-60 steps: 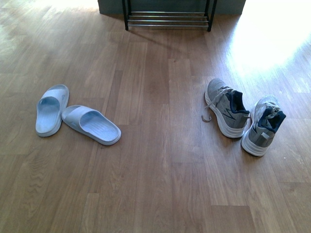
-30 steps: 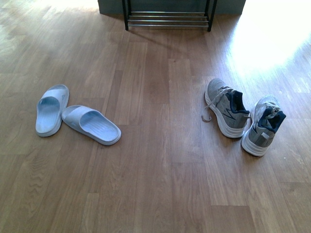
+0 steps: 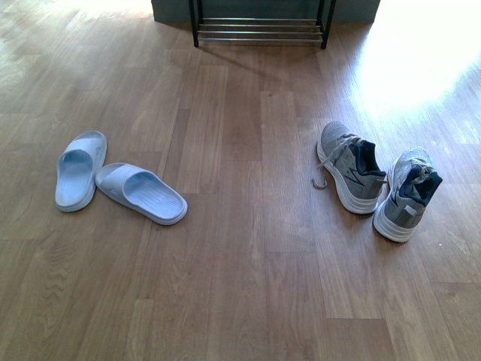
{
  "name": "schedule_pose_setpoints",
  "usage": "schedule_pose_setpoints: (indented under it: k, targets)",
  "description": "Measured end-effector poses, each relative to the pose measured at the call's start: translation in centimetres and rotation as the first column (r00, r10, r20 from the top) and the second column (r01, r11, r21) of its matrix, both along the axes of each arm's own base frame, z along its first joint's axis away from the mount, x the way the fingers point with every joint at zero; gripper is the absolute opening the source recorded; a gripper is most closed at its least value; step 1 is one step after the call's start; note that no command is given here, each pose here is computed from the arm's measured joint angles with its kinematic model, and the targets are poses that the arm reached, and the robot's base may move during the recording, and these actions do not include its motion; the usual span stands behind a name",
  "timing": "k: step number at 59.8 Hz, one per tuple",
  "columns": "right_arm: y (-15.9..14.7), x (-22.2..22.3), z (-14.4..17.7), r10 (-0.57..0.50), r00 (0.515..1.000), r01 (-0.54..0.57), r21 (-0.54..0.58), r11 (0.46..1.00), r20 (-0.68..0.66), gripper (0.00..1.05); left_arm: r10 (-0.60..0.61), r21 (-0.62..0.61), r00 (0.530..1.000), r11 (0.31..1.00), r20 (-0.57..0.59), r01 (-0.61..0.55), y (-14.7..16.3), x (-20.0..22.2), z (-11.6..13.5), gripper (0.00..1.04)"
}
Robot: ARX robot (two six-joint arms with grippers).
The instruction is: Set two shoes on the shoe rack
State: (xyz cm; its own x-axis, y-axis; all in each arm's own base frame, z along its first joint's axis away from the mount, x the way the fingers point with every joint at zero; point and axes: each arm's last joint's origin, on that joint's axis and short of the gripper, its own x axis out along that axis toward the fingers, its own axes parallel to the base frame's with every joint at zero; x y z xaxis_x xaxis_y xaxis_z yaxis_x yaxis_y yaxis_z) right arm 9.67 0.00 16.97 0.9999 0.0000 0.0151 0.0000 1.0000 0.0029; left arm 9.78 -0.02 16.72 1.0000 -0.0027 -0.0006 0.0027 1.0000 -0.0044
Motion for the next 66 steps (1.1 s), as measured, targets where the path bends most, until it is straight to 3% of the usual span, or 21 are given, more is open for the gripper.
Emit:
schedule_pose_setpoints:
  k: [66]
  targets:
    - [0.00, 0.00, 0.00, 0.000, 1.000, 0.000, 0.000, 1.000, 0.000, 0.96, -0.002, 0.000, 1.000, 1.000, 0.000, 0.002, 0.00, 0.00, -0.01, 0.95]
